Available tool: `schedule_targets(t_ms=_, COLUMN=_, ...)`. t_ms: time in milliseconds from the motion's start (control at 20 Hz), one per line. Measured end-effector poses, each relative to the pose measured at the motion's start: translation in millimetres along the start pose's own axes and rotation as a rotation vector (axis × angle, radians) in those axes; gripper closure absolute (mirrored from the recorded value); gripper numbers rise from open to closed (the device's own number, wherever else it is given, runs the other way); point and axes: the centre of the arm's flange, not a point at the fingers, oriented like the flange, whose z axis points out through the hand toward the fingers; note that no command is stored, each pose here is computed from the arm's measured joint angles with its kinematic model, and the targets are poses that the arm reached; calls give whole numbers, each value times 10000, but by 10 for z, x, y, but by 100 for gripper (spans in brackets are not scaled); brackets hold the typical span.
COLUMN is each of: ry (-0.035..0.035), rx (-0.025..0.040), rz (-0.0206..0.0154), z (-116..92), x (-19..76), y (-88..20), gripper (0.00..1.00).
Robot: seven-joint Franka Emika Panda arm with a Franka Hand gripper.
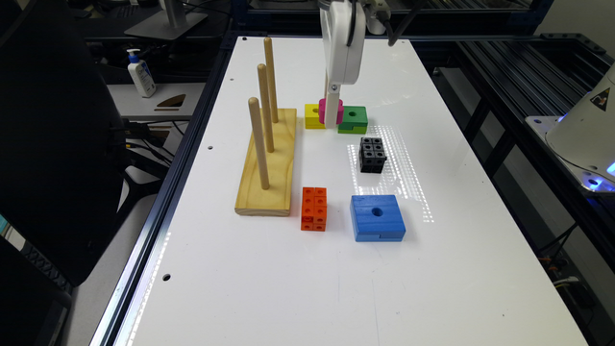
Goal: Pick up pink flower.
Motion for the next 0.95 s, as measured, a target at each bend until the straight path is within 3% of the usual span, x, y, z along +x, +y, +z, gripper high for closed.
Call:
schedule_targets(t_ms=250, ry=111, rx=73, rz=1, z=-135, x=2, y=-6, gripper=100)
schedule_targets(t_ms=500, ry=151, rx=35, rz=-1, z=-352, x=-25, y=8, gripper=100)
schedule_targets(t_ms=600, ry=170, rx=47, rz=-2, z=-379, x=-27, y=8, gripper=100)
schedule_targets(t_ms=750, ry=254, rx=100, rz=-1, z=-496, x=-30, y=6, gripper=100)
schedule_targets(t_ms=950, ry=305, rx=77, rz=-2, z=-713, x=-66, y=33, gripper=100)
